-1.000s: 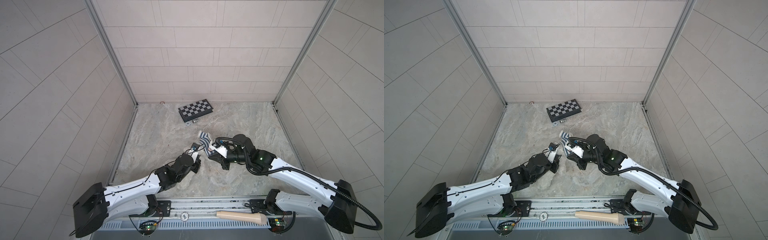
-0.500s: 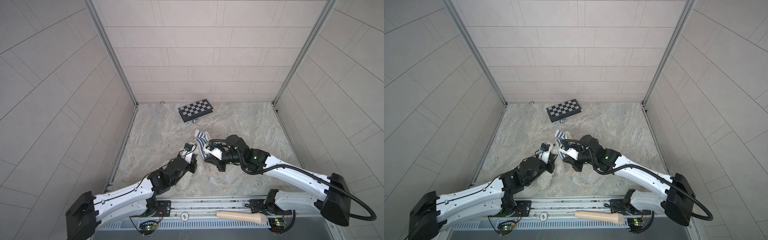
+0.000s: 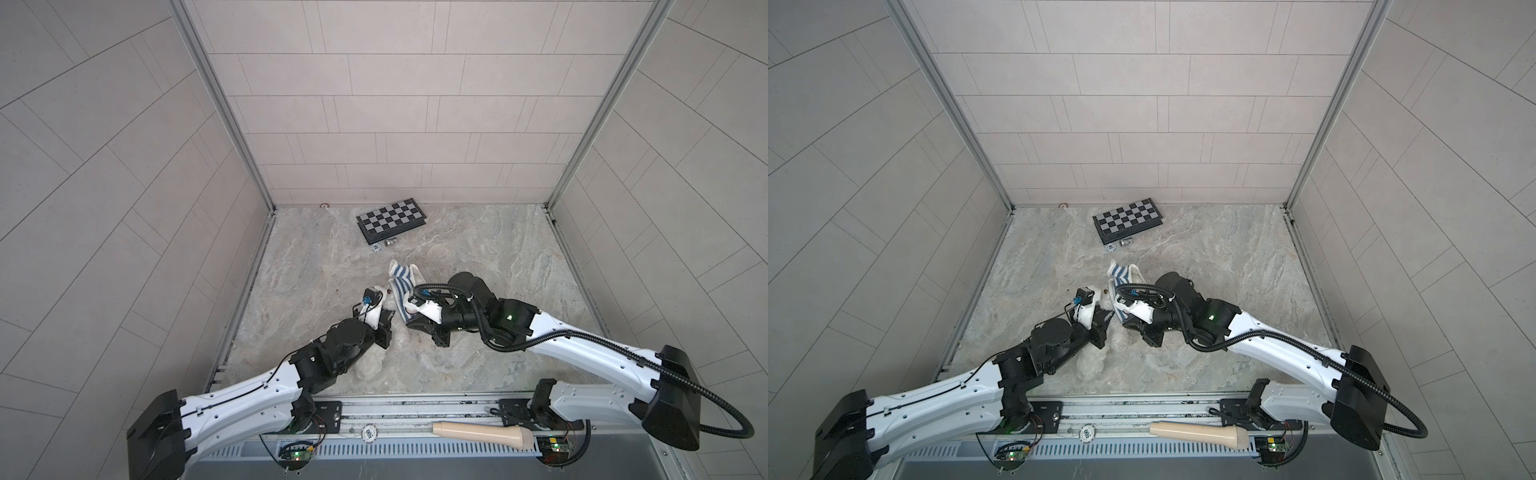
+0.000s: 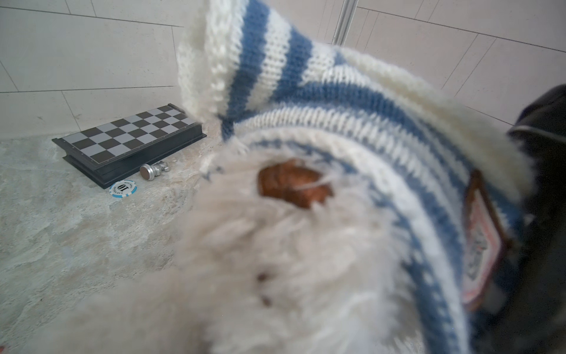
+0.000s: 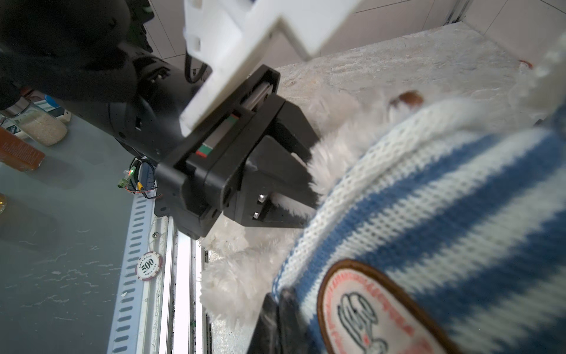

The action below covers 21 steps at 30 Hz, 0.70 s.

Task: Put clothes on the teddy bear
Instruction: 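Pull the sweater opening down over the bear's head with the right gripper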

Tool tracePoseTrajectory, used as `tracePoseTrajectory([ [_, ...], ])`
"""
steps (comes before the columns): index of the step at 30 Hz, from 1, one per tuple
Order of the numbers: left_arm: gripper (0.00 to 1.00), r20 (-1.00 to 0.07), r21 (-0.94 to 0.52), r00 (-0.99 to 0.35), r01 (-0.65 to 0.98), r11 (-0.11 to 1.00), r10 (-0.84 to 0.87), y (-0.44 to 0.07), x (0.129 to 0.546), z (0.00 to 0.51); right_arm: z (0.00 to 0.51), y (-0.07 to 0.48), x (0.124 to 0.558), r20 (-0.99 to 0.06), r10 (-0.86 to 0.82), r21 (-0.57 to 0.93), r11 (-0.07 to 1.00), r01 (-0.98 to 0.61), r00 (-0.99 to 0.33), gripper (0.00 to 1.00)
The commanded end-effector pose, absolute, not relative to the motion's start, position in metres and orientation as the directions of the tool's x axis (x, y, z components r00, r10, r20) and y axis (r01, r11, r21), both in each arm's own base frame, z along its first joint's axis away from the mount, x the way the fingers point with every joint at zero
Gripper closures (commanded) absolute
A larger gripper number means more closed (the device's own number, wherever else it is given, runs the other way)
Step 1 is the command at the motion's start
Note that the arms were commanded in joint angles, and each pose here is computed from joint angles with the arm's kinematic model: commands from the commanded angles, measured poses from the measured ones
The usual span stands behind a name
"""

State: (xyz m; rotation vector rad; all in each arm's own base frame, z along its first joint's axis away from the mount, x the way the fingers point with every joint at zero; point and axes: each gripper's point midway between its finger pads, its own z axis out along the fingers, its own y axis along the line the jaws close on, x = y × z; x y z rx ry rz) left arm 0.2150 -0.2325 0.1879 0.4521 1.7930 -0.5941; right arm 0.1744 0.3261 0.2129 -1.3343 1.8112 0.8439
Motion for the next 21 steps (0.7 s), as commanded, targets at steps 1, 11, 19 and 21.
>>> tracePoseTrajectory([
  [1,1.0,-0.979,-0.178,-0.19,0.634,0.752,-0.072,-0.239,0.211,0.224,0.221,0.326,0.17,-0.852,-0.494,0.063,0.231,-0.971,-0.173,0.91],
  [11,1.0,-0.988,-0.133,-0.147,0.632,0.764,-0.05,-0.235,0.212,0.229,0.241,0.322,0.169,-0.877,-0.455,0.044,0.243,-0.969,-0.154,0.8],
  [19,1.0,-0.991,-0.121,-0.121,0.609,0.784,-0.058,-0.228,0.214,0.235,0.253,0.317,0.163,-0.895,-0.419,0.049,0.251,-0.967,-0.154,0.69],
  [21,1.0,-0.991,-0.122,-0.121,0.606,0.786,-0.061,-0.227,0.214,0.235,0.253,0.316,0.161,-0.893,-0.421,0.053,0.252,-0.966,-0.159,0.66],
])
